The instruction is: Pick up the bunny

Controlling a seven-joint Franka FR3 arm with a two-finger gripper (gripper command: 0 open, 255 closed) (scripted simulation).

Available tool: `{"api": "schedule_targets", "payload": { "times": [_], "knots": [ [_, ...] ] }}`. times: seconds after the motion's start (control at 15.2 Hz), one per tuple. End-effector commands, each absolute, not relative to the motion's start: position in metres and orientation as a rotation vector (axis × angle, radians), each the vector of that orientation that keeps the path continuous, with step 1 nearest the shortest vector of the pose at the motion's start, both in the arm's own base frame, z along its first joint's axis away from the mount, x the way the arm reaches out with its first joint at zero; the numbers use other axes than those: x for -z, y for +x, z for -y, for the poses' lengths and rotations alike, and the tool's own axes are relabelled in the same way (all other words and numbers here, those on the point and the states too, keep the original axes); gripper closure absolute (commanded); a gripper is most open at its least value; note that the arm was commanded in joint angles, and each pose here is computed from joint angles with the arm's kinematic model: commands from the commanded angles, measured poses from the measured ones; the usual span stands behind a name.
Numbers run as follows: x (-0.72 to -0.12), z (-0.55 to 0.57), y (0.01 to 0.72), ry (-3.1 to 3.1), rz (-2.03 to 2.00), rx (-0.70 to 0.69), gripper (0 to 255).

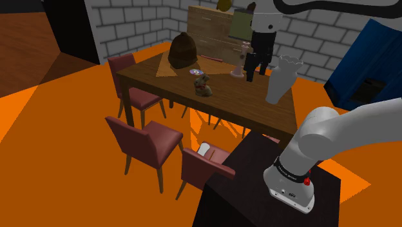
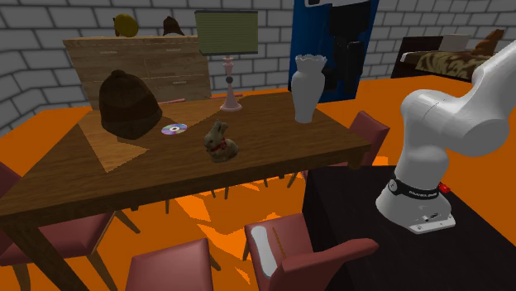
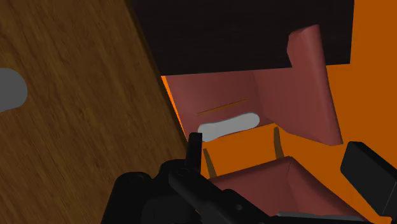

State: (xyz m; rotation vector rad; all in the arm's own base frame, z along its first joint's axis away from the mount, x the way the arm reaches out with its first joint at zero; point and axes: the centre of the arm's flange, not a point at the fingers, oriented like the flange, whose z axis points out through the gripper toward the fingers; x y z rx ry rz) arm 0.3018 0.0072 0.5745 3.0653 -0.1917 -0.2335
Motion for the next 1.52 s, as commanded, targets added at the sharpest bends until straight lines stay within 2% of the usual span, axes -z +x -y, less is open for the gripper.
{"api": "schedule_targets", "payload": {
  "times": [0.0, 1.45],
  "knots": [
    [-0.575, -0.007, 0.302, 3.065, 0.192, 0.233, 0],
    [-0.455, 0.076, 0.565, 3.037, -0.052, 0.372, 0]
  ]
}}
